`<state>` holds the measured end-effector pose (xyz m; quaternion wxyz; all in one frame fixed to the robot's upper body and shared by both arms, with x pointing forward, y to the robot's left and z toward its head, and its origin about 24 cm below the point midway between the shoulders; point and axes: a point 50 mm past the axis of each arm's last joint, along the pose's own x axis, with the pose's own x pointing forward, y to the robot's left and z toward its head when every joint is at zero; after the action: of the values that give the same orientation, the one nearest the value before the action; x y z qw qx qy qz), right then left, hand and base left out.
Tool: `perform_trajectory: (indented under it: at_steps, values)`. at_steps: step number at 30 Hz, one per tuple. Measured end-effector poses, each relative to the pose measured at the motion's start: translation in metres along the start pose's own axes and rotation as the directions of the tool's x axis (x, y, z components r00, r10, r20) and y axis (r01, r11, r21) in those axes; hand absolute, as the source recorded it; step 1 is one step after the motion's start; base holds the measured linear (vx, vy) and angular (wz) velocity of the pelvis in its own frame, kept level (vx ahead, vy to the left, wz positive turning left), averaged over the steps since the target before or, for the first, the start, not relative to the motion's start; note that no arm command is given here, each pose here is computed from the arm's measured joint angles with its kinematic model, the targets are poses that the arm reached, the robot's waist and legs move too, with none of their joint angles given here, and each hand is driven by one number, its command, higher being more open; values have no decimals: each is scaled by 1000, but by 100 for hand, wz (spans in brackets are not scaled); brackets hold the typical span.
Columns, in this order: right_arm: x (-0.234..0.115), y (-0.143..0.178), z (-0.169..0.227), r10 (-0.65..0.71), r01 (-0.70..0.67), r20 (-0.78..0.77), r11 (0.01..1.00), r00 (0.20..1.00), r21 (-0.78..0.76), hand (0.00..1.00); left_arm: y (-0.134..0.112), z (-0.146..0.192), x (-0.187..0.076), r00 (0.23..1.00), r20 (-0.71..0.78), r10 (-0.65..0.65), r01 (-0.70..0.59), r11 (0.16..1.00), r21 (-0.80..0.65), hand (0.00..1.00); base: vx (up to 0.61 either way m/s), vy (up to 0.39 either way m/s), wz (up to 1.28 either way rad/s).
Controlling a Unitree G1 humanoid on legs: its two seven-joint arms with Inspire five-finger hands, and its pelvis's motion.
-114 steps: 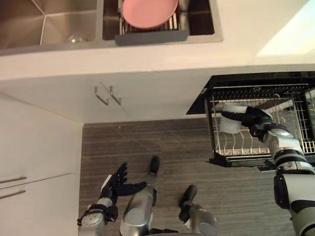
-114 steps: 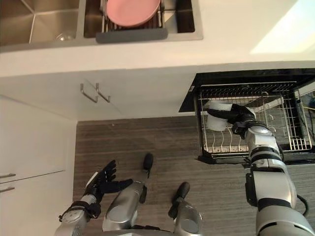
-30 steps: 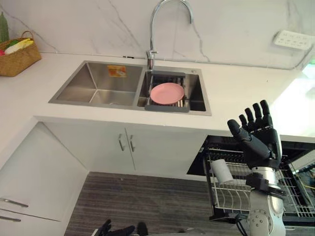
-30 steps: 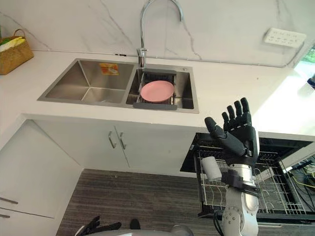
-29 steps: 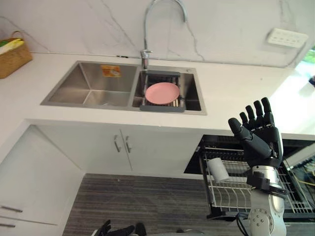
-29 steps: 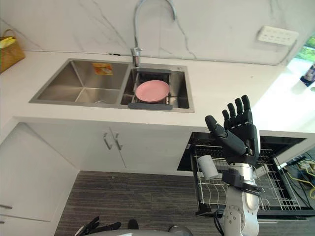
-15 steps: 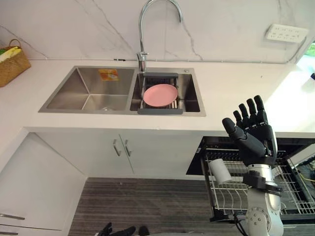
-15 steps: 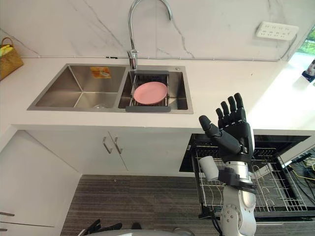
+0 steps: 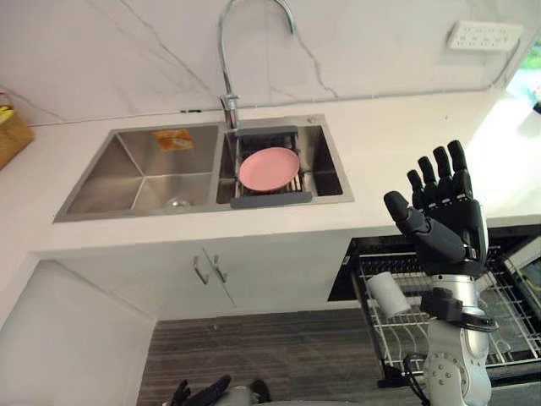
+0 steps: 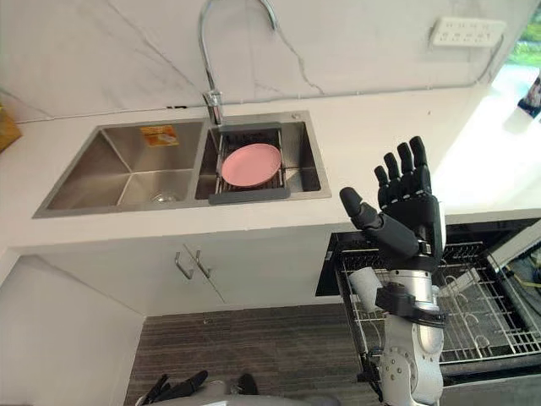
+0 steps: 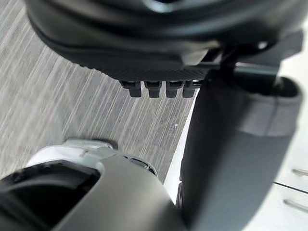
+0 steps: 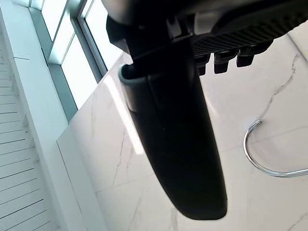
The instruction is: Walk over to the sink, pick up the cup, carry it to the dishwasher, place the cup inside the dishwasher, then close the dishwasher door
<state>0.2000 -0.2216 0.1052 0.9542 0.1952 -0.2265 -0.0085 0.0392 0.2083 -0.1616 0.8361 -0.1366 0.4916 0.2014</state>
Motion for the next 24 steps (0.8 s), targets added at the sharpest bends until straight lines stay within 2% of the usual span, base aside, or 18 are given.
perform_trajectory:
  at_steps: [7,12,13,19,24]
  values:
    - [1,2,-2,-1,1,2,1000,1000,-3,100,9,-1,0,1000,-25,14,-11,996,91,100,266,91,-2]
    - [2,1,-7,2,-2,-13,1000,1000,5,100,7,7,3,1000,-10,6,-5,993,117,100,297,-87,18]
    - [1,1,-10,8,-8,-26,1000,1000,8,100,15,7,3,999,-20,26,-23,990,137,100,296,-166,-5]
    - [4,-9,-7,-33,32,-16,999,999,-24,100,7,11,4,1000,-5,3,-2,983,186,100,171,-121,-13]
    - [6,-7,-6,-8,8,-23,999,1000,-37,100,6,10,5,1000,-3,17,-16,976,218,100,63,51,-20]
